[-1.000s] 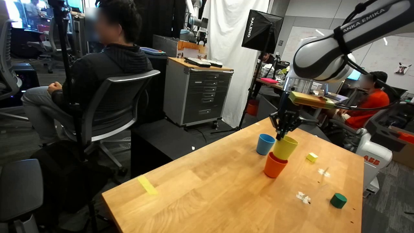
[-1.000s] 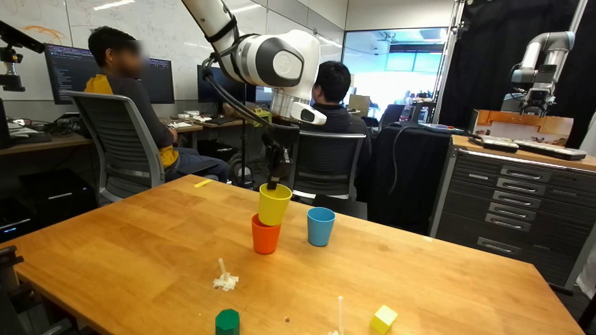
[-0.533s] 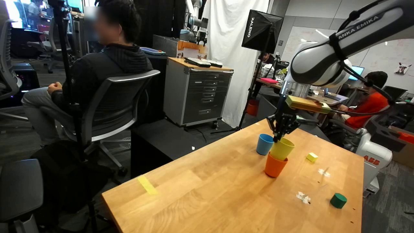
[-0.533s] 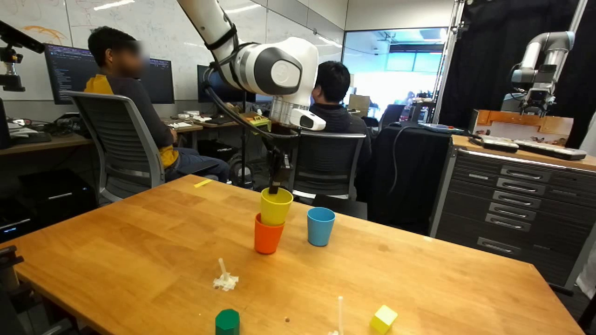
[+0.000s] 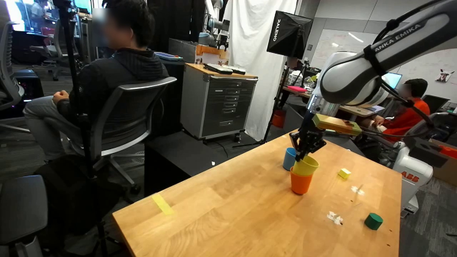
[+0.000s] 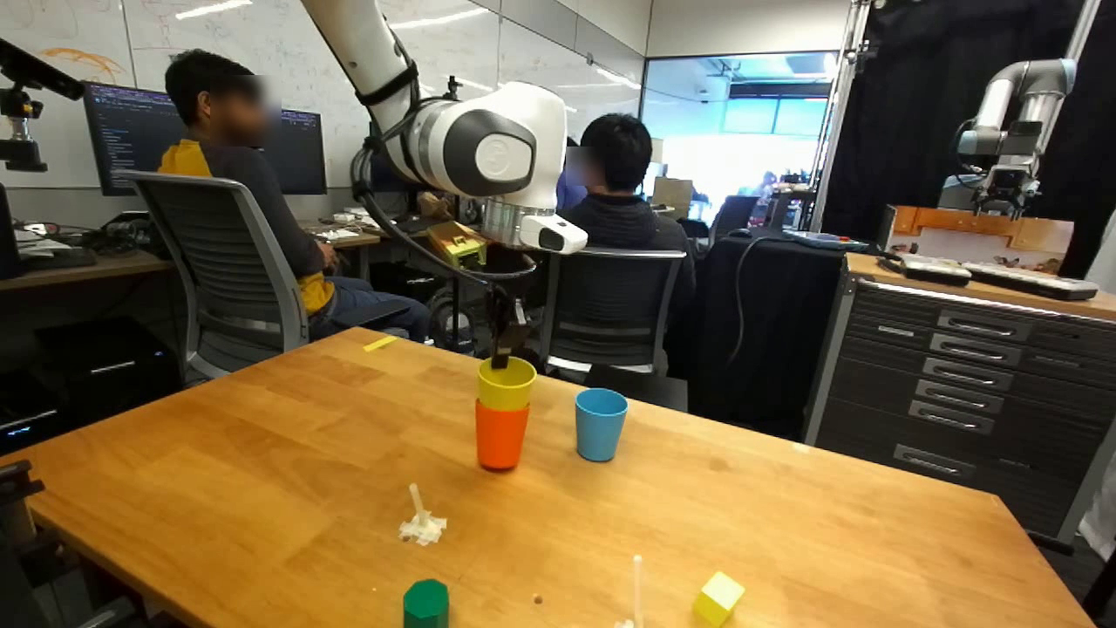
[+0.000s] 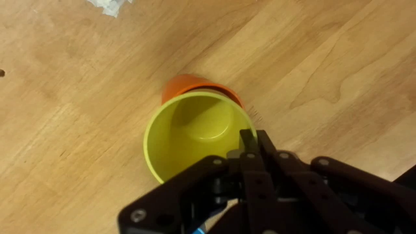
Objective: Stack the orange, yellow and blue cups together
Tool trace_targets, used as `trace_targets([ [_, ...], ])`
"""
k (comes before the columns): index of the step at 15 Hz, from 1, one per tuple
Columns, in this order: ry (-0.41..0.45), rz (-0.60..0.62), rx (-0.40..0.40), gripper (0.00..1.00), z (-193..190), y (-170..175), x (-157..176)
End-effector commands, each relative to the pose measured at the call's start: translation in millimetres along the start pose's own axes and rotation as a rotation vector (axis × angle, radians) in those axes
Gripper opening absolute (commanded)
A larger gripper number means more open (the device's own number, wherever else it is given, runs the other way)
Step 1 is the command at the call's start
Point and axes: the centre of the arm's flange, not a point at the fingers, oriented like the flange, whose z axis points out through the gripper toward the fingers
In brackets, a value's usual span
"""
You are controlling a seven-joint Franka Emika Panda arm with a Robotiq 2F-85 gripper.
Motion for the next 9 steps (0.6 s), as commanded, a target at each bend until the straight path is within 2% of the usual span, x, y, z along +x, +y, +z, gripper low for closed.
trace_targets([
  [1,-0.001,-0.045,0.008,0.01,8.7,-1.0,-24.9],
  [7,0.022,-0.054,-0.013,0.01,27.1,4.4,-41.2],
  [9,0.033,-0.054,-0.012,0.07,26.1,4.6,-42.4],
])
